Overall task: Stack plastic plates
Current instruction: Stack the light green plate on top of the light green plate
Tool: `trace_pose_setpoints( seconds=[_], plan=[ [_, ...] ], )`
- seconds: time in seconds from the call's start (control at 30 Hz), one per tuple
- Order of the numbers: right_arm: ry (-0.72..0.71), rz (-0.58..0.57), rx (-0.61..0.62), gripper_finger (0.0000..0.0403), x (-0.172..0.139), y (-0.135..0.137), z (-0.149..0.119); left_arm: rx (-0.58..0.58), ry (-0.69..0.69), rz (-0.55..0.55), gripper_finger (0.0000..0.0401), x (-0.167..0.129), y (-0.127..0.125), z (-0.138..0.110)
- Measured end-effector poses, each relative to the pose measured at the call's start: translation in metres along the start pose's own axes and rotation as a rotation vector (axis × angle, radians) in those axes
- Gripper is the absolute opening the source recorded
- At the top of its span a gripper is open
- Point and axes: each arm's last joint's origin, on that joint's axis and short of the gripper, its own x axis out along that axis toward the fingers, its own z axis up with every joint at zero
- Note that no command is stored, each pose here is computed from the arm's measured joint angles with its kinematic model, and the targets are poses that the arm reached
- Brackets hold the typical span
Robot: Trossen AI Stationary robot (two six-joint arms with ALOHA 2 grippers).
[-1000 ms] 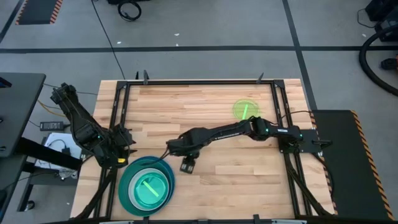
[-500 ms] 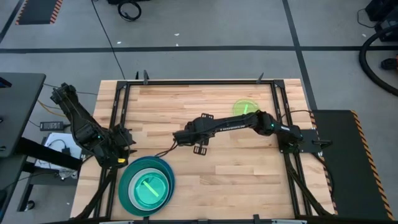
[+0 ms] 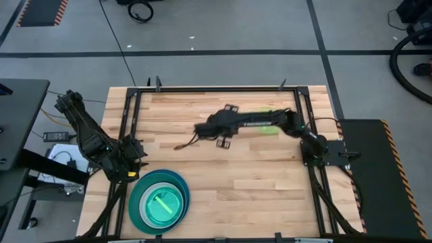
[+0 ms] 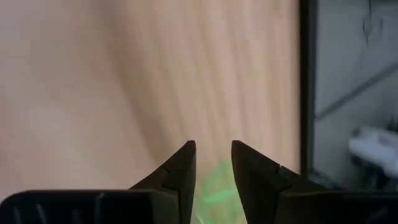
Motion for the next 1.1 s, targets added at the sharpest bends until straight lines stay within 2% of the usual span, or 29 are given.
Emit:
trace_pose_setpoints(
  seconds=[0.17,0.47,0.63,0.87,0.97,1.1],
  plan=[
    [0.086,-0.042,0.105,0.0104,0.023,-0.037,-0.037,0.029,-0.048,0.028,0.0181,0.0,0.001,0.001],
    [-0.025,0.101,0.318,0.0091,0.056,-0.069,-0.11,0.172,-0.352,0.178,0.0181,-0.003,-0.001,0.014],
    [-0.063,0.115,0.382,0.0091,0.074,-0.086,-0.143,0.202,-0.471,0.228,0.0181,-0.005,-0.005,0.02],
    [-0.088,0.274,0.586,0.0091,0.111,-0.119,-0.166,0.186,-0.61,0.313,0.0181,-0.009,-0.008,0.027],
    [-0.049,0.263,0.688,0.0093,0.124,-0.131,-0.171,0.161,-0.627,0.304,0.0181,-0.008,-0.012,0.029],
    [-0.011,0.247,0.755,0.0106,0.14,-0.145,-0.174,0.162,-0.634,0.296,0.0181,-0.002,-0.024,0.032]
  ],
)
